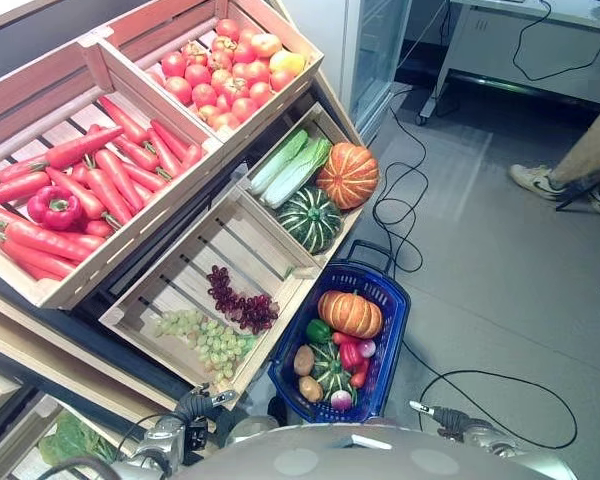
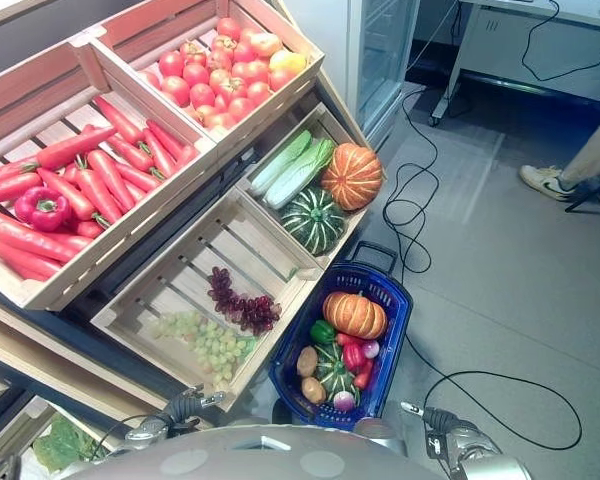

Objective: Pick up fruits and vegetables into the basket

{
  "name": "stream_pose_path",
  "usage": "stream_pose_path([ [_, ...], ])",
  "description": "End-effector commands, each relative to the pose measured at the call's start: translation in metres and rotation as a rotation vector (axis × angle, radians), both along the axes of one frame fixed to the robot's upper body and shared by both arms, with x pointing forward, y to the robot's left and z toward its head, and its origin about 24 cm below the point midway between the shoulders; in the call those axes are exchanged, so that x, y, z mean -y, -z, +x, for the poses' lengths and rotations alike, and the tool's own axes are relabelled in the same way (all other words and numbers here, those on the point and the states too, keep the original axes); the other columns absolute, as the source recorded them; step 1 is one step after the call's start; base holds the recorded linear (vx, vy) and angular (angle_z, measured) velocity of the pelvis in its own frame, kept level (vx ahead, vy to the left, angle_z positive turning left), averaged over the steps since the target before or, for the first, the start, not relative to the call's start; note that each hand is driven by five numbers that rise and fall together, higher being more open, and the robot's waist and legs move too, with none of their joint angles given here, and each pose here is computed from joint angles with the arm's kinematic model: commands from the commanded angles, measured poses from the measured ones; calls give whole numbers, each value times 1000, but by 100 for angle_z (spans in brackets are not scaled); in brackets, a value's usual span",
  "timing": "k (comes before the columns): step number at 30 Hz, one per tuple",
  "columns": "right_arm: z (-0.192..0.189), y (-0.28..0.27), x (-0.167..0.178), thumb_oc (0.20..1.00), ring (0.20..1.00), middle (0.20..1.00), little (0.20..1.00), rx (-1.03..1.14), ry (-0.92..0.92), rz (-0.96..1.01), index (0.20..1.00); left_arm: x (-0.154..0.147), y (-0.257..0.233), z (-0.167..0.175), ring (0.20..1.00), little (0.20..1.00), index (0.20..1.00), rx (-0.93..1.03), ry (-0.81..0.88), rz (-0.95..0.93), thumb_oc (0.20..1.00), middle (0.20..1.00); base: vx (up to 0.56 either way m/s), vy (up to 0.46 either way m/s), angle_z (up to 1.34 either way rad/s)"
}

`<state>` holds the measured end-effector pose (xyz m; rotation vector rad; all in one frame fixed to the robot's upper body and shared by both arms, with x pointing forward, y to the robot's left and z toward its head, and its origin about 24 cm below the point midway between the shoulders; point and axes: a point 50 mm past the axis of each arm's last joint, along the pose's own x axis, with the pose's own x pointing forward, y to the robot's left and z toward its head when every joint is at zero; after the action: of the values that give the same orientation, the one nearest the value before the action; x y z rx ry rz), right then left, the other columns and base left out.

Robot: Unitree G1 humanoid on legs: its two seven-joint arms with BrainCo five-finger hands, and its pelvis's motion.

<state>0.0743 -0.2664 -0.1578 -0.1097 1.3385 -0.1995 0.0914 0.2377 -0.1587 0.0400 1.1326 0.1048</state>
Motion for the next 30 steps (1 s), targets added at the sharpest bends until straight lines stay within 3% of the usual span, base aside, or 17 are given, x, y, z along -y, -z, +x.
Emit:
stream_pose_path([
  [1,35,-9,3,1000,1000,1000,1000,107,34,-17,1000,-9,-14,40,1000,1000,1000,146,-23,11,1000,1000,-268,-26,1],
  [14,114,-43,13,1000,1000,1000,1000,343,55,-51,1000,5,-55,124,1000,1000,1000,486,-43,-67,1000,1000,-169,-23,0],
  [16,129,-52,16,1000,1000,1000,1000,384,58,-61,1000,12,-72,149,1000,1000,1000,591,-49,-115,1000,1000,-150,-22,1],
  [24,158,-69,12,1000,1000,1000,1000,473,70,-42,1000,23,-109,184,1000,1000,1000,813,-56,-272,1000,1000,-89,-42,4],
  [26,175,-82,14,1000,1000,1000,1000,513,82,-51,1000,32,-145,208,1000,1000,1000,1006,-8,-304,1000,1000,-142,7,2],
  [30,181,-88,17,1000,1000,1000,1000,535,87,-60,1000,32,-176,222,1000,1000,1000,1149,2,-236,1000,1000,-88,18,-1],
])
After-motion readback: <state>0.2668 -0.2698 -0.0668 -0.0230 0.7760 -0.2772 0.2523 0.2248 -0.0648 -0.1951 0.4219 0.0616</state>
